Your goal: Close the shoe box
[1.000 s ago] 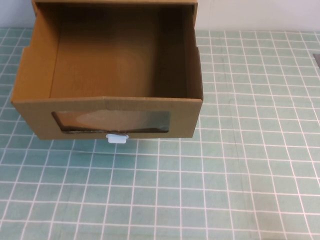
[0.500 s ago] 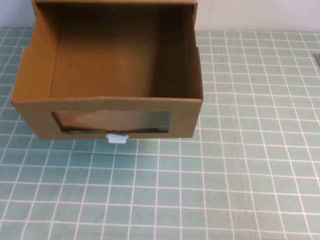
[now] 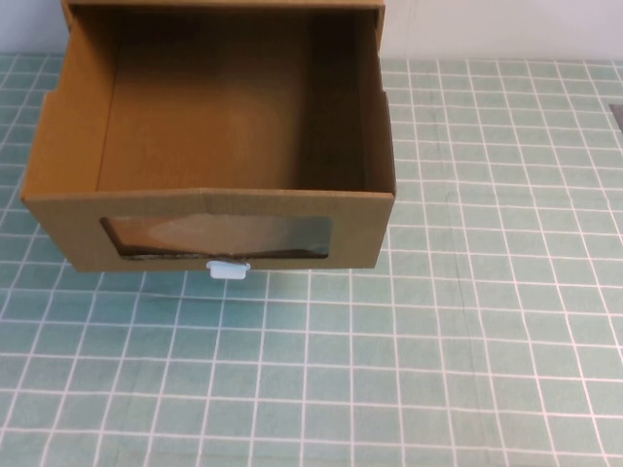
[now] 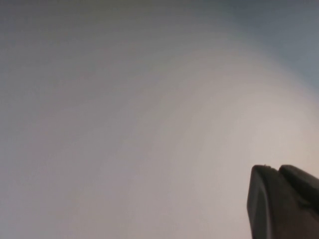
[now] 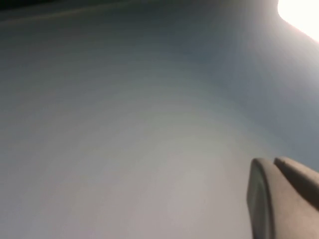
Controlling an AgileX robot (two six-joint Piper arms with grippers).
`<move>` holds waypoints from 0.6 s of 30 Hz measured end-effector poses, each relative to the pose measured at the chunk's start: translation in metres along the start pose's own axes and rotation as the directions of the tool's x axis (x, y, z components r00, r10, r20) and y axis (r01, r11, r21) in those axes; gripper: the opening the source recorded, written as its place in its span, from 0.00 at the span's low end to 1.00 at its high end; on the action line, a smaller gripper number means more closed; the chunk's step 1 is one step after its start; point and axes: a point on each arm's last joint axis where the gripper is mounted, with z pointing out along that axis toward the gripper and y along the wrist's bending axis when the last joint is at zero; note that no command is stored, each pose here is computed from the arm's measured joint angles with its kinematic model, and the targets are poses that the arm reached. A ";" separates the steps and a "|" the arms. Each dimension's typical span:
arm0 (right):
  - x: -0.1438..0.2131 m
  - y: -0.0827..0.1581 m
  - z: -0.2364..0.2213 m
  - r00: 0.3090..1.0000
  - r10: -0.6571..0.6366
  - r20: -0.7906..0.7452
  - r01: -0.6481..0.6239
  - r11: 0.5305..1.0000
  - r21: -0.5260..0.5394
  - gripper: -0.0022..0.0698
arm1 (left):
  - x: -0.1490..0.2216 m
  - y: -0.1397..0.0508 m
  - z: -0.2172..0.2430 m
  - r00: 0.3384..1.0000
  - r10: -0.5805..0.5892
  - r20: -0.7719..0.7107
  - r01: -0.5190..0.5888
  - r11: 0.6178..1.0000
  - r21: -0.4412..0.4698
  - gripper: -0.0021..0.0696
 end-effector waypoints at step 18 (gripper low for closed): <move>-0.089 0.000 0.135 0.994 0.107 -0.035 -0.107 0.994 0.011 0.01 | -0.113 0.026 0.128 0.991 -0.057 -0.122 0.048 0.996 -0.077 0.02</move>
